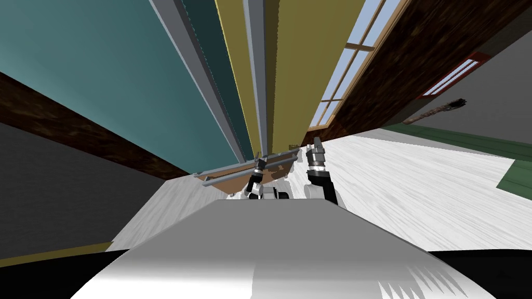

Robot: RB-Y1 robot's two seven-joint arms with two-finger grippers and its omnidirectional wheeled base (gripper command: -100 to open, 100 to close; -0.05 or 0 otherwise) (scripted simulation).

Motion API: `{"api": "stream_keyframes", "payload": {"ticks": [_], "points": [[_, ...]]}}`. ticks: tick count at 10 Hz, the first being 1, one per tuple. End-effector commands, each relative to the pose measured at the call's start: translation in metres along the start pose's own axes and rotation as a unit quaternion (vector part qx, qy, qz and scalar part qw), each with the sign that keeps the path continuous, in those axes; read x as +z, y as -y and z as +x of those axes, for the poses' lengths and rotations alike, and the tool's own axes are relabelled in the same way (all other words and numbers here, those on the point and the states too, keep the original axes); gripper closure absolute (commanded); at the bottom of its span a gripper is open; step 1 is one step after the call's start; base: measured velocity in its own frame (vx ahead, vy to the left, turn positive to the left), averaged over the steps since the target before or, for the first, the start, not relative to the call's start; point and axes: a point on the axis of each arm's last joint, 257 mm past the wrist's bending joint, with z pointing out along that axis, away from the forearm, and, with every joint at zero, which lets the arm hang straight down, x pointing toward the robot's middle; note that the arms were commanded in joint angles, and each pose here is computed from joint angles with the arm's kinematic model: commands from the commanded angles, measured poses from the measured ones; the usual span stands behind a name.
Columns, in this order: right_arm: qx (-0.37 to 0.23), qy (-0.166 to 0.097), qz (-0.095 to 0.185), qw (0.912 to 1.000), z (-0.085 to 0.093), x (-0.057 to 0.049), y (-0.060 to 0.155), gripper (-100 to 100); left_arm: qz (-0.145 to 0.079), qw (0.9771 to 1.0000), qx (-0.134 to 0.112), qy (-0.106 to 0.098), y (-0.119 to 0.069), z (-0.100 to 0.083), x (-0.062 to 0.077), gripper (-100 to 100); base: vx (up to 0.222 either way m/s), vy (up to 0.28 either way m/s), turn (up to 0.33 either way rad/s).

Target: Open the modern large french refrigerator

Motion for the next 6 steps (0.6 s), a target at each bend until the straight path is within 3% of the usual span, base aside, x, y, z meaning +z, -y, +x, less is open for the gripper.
{"api": "stream_keyframes", "payload": {"ticks": [1,3,4,5,6], "points": [[0.000,0.000,0.000,1.0000,0.000,0.000,0.000,0,0.000,1.0000,-0.002,-0.002,0.001,0.006,0.010,-100,0.026,0.001,0.033],[0.000,0.000,0.000,1.0000,0.000,0.000,0.000,0,-0.002,1.0000,-0.003,-0.003,0.003,0.012,0.019,-100,0.044,-0.002,0.028],[0.000,0.000,0.000,1.0000,0.000,0.000,0.000,0,-0.002,1.0000,-0.003,-0.002,0.002,0.008,0.014,-100,0.002,-0.001,0.012],[0.000,0.000,0.000,1.0000,0.000,0.000,0.000,0,0.000,1.0000,-0.002,-0.001,0.001,0.004,0.006,100,-0.027,-0.004,-0.078],[0.000,0.000,0.000,1.0000,0.000,0.000,0.000,0,0.001,1.0000,-0.002,0.000,0.000,0.002,0.002,100,-0.027,-0.002,-0.036]]}}
